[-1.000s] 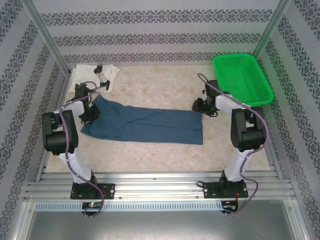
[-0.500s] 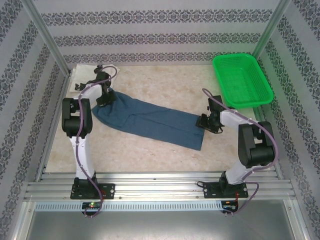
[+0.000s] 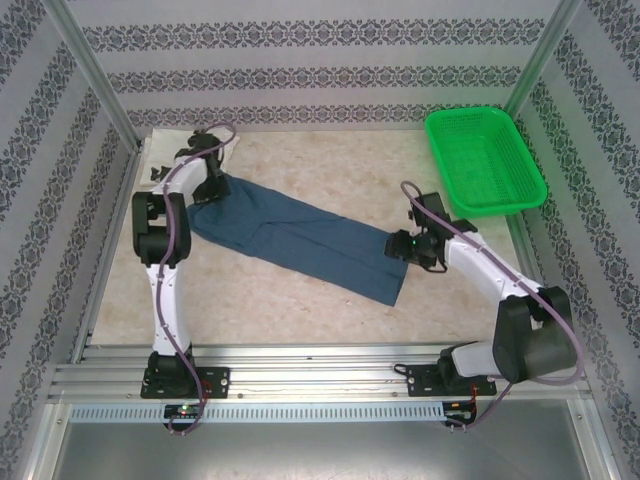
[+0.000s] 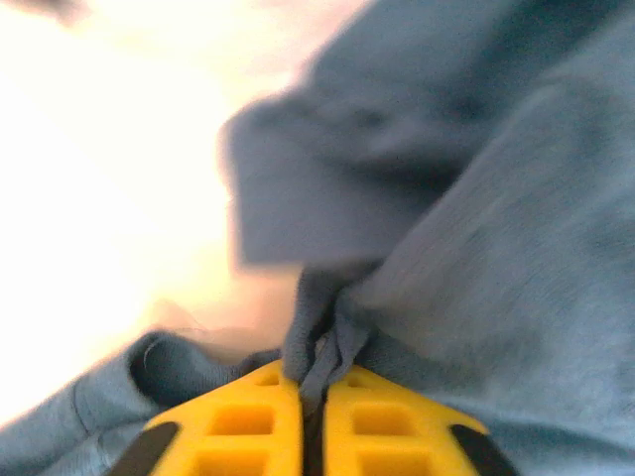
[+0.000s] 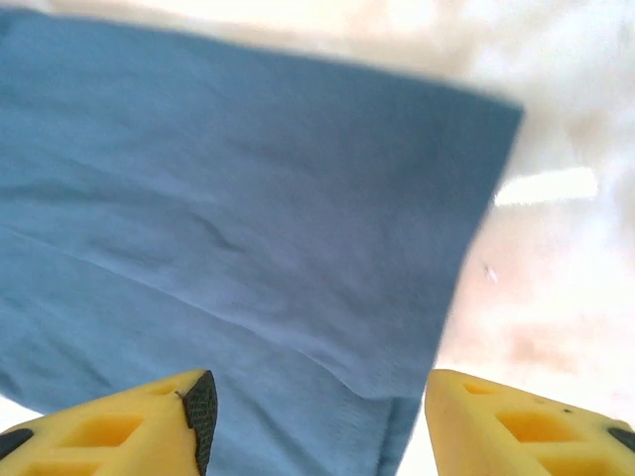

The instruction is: Fold and stack the t-shirts

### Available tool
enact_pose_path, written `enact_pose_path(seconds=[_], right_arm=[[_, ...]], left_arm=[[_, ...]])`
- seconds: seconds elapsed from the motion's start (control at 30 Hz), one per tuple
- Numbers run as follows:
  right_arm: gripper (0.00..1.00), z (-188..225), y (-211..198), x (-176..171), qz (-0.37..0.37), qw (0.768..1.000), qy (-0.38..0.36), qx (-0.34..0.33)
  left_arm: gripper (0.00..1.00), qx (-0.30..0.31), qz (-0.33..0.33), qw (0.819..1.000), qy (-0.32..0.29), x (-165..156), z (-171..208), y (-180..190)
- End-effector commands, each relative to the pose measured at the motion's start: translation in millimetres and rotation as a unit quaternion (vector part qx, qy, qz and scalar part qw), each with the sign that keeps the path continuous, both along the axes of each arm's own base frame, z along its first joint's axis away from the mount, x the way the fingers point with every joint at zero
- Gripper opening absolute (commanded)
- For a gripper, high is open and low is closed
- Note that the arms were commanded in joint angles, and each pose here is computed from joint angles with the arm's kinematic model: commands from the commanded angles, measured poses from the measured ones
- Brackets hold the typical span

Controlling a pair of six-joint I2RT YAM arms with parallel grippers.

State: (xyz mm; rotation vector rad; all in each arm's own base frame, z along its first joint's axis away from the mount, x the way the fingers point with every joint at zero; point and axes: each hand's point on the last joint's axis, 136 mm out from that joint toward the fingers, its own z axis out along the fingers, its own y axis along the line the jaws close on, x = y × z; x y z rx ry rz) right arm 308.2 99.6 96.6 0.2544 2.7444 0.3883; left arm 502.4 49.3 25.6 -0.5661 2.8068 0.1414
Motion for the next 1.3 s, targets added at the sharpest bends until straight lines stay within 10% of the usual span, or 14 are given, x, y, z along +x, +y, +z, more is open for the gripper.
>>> enact_pose_path(seconds=[0.0,0.2,0.5,0.8,1.27], right_arm=[[0.59,5,13,23,0.078,0.996,-0.012,-0.047],[0.57,-15,40,70,0.129,0.988,0.002,-0.085],[0.55,-52,64,84,0.162,0.981,0.029,-0.101],[0.54,-68,53,48,0.142,0.983,0.058,-0.099],[0.53,-86,42,-28,0.125,0.978,0.118,-0.117]], left_arm=[[0.43,0.022,0.057,0.998,0.001,-34,19,56],[0.98,0.054,0.117,0.991,-0.025,-55,62,99],[1.00,0.055,0.032,0.992,-0.110,-68,126,20],[0.30,0.030,-0.015,0.999,-0.036,-52,48,-54],[0.33,0.069,-0.084,0.992,0.064,-13,-26,-93]])
